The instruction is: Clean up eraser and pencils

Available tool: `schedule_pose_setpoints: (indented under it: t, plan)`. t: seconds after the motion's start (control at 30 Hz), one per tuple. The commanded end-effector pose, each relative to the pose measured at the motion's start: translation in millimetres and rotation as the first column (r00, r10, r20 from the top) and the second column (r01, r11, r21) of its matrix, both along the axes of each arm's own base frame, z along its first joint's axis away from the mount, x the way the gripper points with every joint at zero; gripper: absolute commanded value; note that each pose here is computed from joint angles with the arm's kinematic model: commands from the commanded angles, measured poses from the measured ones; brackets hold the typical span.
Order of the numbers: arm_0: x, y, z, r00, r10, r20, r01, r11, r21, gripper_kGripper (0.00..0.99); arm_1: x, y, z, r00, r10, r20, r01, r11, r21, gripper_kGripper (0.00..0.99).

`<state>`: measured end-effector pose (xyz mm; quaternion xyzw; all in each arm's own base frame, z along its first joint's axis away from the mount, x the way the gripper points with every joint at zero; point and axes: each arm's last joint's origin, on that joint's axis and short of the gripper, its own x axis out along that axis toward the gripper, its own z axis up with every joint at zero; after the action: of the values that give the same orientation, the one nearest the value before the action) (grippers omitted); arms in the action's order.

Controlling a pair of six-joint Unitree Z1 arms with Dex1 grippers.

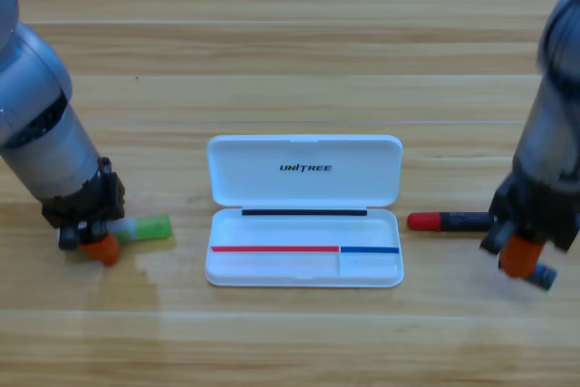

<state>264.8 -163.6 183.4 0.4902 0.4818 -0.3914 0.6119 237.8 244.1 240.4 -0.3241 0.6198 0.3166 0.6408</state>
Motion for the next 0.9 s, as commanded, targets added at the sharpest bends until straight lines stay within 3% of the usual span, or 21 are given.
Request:
schedule_pose_setpoints:
  t: [0.03, 0.1, 0.33, 0.9]
  plan:
    - [4.8, 1.6, -14.2, 0.999, 0.012, -0.034, -0.011, 1.000, 0.012, 0.206, -16.9, -0.6, 28.3, 0.944, 0.319, -0.081, -0.323, 0.945, -0.047, 0.000]
    - [4.9, 1.6, -10.2, 1.000, 0.011, -0.022, -0.011, 1.000, 0.005, 0.000, -18.8, -1.6, 29.4, 0.912, 0.402, -0.086, -0.406, 0.913, -0.039, 0.000]
    - [-0.7, 5.1, 6.8, 1.000, 0.003, 0.016, -0.002, 1.000, -0.007, 0.000, -10.6, 32.4, 17.8, 0.823, 0.559, -0.101, -0.561, 0.828, 0.005, 0.000]
    - [-23.6, 10.2, 61.7, 0.997, -0.009, 0.081, 0.010, 1.000, -0.019, 0.000, 22.8, 115.2, -9.3, 0.795, 0.605, -0.054, -0.601, 0.796, 0.074, 0.000]
